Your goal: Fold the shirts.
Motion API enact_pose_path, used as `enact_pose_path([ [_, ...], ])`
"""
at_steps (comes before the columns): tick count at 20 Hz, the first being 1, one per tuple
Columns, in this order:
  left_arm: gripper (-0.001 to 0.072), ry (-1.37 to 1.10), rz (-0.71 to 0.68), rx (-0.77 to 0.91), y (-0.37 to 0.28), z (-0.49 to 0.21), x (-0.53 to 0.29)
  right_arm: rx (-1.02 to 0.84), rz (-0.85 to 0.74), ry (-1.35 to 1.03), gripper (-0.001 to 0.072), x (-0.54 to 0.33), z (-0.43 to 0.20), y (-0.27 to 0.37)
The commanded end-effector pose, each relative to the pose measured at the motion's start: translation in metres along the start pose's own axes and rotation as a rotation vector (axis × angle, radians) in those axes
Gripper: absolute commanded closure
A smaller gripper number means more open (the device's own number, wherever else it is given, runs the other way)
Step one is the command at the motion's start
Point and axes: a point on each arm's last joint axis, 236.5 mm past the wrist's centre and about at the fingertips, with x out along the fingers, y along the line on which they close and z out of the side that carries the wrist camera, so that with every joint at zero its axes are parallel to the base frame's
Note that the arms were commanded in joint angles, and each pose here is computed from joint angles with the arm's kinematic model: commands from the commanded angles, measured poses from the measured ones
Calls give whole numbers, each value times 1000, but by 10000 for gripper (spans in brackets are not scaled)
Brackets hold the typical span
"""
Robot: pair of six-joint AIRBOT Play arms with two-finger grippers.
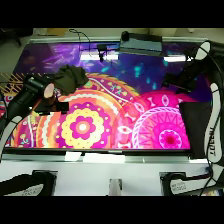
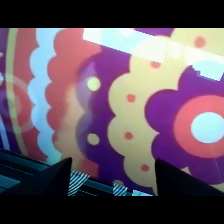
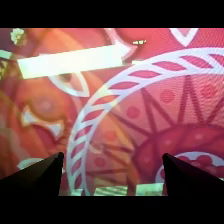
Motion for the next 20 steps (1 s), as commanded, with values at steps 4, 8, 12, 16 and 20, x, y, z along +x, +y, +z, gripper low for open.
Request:
enact_pose_path([
  [4, 88, 0, 0, 1, 0, 0, 0, -1, 1, 0, 29, 0, 0, 1],
  [8, 88, 0, 0, 1, 0, 0, 0, -1, 1, -1, 29, 0, 0, 1],
  [12, 88, 0, 0, 0, 0, 0, 0, -1, 0, 0, 29, 0, 0, 1],
  [16, 88, 0, 0, 1, 0, 0, 0, -1, 1, 0, 29, 0, 0, 1],
  [20, 88, -88, -70, -1, -17, 21, -1, 0, 1, -4, 29, 0, 1, 1],
])
